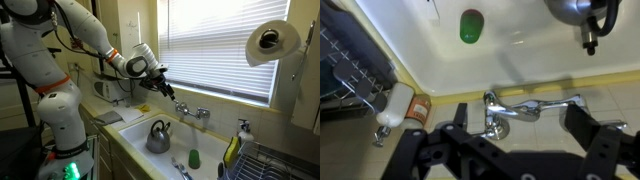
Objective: Open the blinds half way
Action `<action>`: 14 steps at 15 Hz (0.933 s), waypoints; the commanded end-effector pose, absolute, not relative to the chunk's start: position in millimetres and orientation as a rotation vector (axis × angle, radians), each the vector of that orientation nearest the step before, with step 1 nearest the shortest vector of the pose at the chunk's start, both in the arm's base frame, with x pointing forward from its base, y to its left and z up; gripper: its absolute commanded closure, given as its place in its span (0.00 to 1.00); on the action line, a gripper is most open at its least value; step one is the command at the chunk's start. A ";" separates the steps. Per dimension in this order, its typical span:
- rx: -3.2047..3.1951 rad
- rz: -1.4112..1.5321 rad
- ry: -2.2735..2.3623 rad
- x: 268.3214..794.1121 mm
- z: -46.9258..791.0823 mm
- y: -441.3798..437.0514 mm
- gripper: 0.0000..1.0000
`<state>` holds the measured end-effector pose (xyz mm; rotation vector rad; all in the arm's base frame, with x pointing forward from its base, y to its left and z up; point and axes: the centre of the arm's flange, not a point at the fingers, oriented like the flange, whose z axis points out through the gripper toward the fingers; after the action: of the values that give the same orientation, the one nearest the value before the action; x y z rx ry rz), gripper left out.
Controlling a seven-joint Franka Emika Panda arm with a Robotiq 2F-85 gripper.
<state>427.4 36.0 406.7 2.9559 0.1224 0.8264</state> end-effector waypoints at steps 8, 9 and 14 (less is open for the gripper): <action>2.938 0.940 0.199 582.5 383.3 16.4 0.00; 2.934 0.948 0.209 594.4 380.6 18.0 0.00; 2.920 1.015 0.265 635.6 377.2 24.6 0.00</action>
<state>600.2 19.1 382.5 2.9293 0.2163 0.9866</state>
